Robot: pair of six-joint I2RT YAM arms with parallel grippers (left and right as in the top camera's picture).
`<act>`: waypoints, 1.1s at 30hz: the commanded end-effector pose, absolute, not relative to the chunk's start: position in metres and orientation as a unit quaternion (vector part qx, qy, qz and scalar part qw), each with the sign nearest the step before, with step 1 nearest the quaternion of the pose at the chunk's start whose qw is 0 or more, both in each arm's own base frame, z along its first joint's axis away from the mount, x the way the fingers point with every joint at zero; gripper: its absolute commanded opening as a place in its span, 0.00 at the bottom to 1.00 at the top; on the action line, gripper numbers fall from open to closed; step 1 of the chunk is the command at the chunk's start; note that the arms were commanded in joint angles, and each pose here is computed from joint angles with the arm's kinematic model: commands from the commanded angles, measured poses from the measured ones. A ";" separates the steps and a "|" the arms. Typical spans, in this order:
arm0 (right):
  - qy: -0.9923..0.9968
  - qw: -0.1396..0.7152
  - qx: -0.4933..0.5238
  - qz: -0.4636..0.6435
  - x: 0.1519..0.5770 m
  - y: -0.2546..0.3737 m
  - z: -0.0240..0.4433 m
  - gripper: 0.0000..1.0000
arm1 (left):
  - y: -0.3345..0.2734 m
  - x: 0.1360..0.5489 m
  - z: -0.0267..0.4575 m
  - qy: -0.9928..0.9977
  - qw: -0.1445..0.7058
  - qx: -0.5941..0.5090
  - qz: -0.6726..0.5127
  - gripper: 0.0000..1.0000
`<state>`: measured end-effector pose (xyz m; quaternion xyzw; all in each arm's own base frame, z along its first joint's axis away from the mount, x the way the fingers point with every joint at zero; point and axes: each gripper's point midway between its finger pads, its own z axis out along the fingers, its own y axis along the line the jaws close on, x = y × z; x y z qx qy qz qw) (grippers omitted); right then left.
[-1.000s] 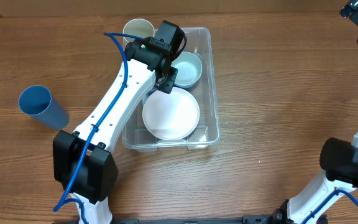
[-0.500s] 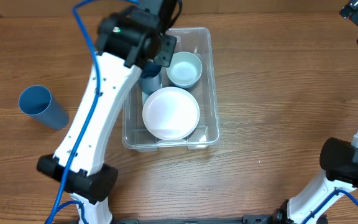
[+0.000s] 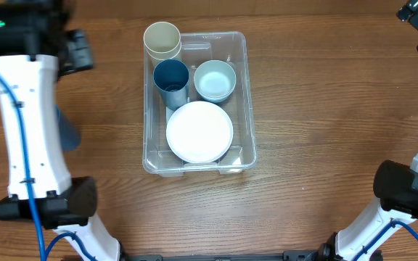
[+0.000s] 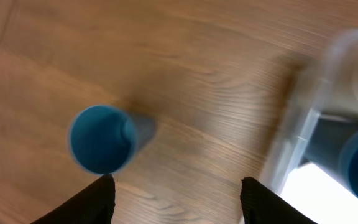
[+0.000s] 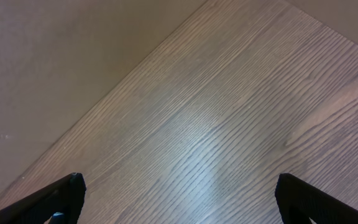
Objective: Pack container
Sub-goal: 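Move the left gripper to the front blue cup and grasp it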
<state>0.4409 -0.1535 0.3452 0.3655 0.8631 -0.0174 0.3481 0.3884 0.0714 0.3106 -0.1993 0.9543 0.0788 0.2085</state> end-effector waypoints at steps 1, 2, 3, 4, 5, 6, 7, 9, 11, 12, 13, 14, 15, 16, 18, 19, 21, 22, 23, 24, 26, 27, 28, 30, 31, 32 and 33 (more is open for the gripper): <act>0.859 0.356 0.368 -0.018 0.441 -0.153 0.350 1.00 | 0.096 0.371 0.282 0.959 0.151 -0.241 0.013 0.62; 0.859 0.356 0.368 -0.018 0.441 -0.153 0.350 1.00 | 0.103 0.364 0.269 0.959 0.127 -0.254 0.009 0.61; 0.859 0.356 0.368 -0.018 0.441 -0.153 0.350 1.00 | 0.108 0.359 0.257 0.959 0.106 -0.262 0.010 0.62; 0.859 0.356 0.368 -0.018 0.441 -0.153 0.350 1.00 | 0.116 0.350 0.218 0.961 0.054 -0.272 0.011 0.62; 0.859 0.356 0.368 -0.018 0.441 -0.153 0.350 1.00 | 0.117 0.351 0.207 0.961 0.048 -0.274 0.010 0.62; 0.859 0.356 0.368 -0.018 0.441 -0.153 0.350 1.00 | 0.118 0.353 0.196 0.961 0.045 -0.274 0.008 0.62; 0.859 0.356 0.368 -0.018 0.441 -0.153 0.350 1.00 | 0.118 0.355 0.186 0.961 0.043 -0.274 0.006 0.62; 0.859 0.356 0.368 -0.018 0.441 -0.153 0.350 1.00 | 0.116 0.360 0.164 0.963 0.042 -0.267 0.000 0.61; 0.859 0.356 0.368 -0.018 0.441 -0.153 0.350 1.00 | 0.117 0.362 0.145 0.963 0.040 -0.265 0.002 0.62; 0.859 0.356 0.368 -0.018 0.441 -0.153 0.350 1.00 | 0.118 0.363 0.139 0.963 0.041 -0.265 0.003 0.62; 0.859 0.356 0.368 -0.018 0.441 -0.153 0.350 1.00 | 0.119 0.364 0.134 0.963 0.042 -0.266 0.005 0.62; 0.859 0.356 0.368 -0.018 0.441 -0.153 0.350 1.00 | 0.120 0.365 0.128 0.964 0.043 -0.263 0.006 0.62; 0.859 0.356 0.368 -0.018 0.441 -0.153 0.350 1.00 | 0.121 0.365 0.124 0.964 0.044 -0.261 0.006 0.52; 0.859 0.356 0.368 -0.018 0.441 -0.153 0.350 1.00 | 0.121 0.366 0.121 0.964 0.045 -0.261 0.006 0.22; 0.859 0.356 0.368 -0.018 0.441 -0.153 0.350 1.00 | 0.121 0.367 0.121 0.964 0.048 -0.262 0.004 0.04; 0.859 0.356 0.368 -0.018 0.441 -0.153 0.350 1.00 | 0.120 0.369 0.122 0.964 0.052 -0.262 0.002 0.04; 0.859 0.356 0.368 -0.018 0.441 -0.153 0.350 1.00 | 0.114 0.373 0.126 0.964 0.057 -0.261 -0.016 0.04; 0.859 0.356 0.368 -0.018 0.441 -0.153 0.350 1.00 | 0.109 0.375 0.131 0.963 0.061 -0.259 -0.032 0.04; 0.859 0.356 0.368 -0.018 0.441 -0.153 0.350 1.00 | 0.102 0.378 0.138 0.964 0.065 -0.252 -0.052 0.04; 0.859 0.356 0.368 -0.018 0.441 -0.153 0.350 1.00 | 0.095 0.381 0.148 0.965 0.074 -0.242 -0.074 0.04; 0.859 0.356 0.368 -0.018 0.441 -0.153 0.350 1.00 | 0.083 0.387 0.176 0.965 0.101 -0.220 -0.102 0.04; 0.859 0.356 0.368 -0.018 0.442 -0.153 0.350 1.00 | 0.075 0.389 0.200 0.964 0.126 -0.206 -0.109 0.04; 0.859 0.356 0.368 -0.018 0.441 -0.153 0.350 1.00 | 0.071 0.390 0.223 0.963 0.152 -0.197 -0.108 0.04; 0.859 0.356 0.368 -0.018 0.441 -0.153 0.350 1.00 | 0.058 0.388 0.272 0.958 0.211 -0.161 -0.104 0.04; 0.859 0.356 0.368 -0.018 0.441 -0.153 0.350 1.00 | 0.050 0.386 0.295 0.955 0.241 -0.141 -0.101 0.04; 0.859 0.356 0.368 -0.018 0.441 -0.153 0.350 1.00 | 0.039 0.383 0.323 0.948 0.281 -0.112 -0.098 0.04; 0.859 0.356 0.368 -0.018 0.441 -0.153 0.350 1.00 | 0.028 0.378 0.347 0.940 0.314 -0.088 -0.097 0.04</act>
